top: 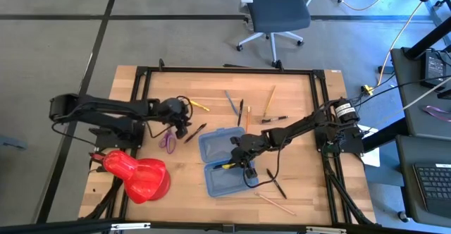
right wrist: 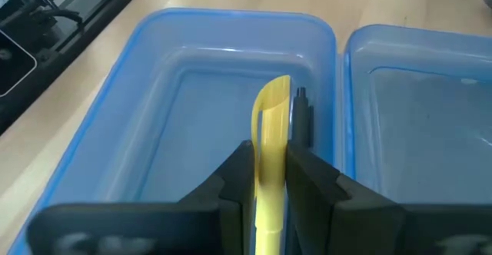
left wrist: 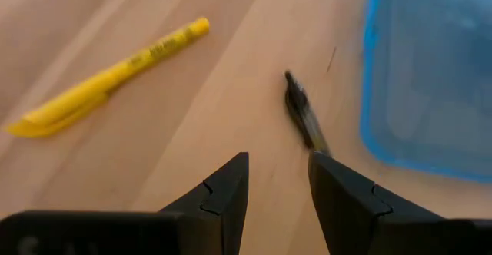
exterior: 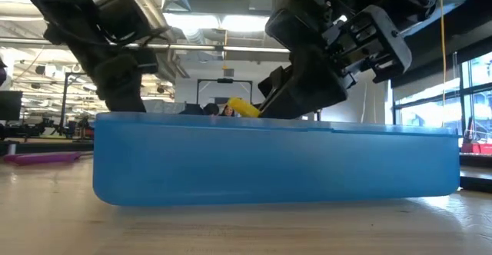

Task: Pick & place school supplies into a supply box
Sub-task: Put the middle right yellow pen into the blue supply box, then put the scissors into the blue supply box

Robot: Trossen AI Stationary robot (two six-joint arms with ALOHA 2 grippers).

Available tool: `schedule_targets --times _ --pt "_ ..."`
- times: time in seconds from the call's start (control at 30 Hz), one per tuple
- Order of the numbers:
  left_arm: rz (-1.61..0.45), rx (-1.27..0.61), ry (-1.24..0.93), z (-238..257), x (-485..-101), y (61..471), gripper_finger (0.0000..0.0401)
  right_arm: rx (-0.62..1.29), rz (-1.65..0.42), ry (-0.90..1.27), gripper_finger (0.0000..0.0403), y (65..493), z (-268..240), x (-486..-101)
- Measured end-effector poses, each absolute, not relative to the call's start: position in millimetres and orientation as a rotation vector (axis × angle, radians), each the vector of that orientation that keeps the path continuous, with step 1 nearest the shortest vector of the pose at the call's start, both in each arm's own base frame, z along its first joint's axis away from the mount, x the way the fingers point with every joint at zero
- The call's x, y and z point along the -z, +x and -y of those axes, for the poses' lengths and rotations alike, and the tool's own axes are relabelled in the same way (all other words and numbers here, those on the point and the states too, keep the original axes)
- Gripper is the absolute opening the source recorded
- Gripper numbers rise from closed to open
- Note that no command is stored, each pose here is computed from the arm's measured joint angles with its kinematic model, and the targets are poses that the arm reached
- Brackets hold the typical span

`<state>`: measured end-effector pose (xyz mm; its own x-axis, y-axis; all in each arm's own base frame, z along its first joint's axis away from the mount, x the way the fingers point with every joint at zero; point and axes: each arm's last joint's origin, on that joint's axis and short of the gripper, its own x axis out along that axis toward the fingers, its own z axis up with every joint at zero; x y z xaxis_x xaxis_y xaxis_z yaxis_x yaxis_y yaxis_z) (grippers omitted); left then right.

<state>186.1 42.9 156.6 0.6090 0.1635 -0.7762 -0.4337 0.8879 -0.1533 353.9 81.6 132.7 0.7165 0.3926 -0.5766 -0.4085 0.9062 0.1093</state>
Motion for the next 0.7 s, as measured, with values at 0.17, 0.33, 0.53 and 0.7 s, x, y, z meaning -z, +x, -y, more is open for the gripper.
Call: schedule_targets --times 0.17,0.33,0.53,0.7 --pt "-0.916 -0.354 -0.367 -40 -145 190 0.0129 -0.443 -0.634 -0.026 0.0070 354 -82 -133" --pt "-0.918 -0.365 -0.407 -37 -141 193 0.0129 -0.443 -0.637 -0.024 0.0093 354 -82 -132" --pt "-0.905 -0.374 -0.428 -37 -142 194 0.0129 -0.442 -0.638 -0.024 0.0136 354 -82 -132" --pt "-0.906 -0.372 -0.429 -37 -142 194 0.0130 -0.441 -0.638 -0.023 0.0149 354 -81 -132"
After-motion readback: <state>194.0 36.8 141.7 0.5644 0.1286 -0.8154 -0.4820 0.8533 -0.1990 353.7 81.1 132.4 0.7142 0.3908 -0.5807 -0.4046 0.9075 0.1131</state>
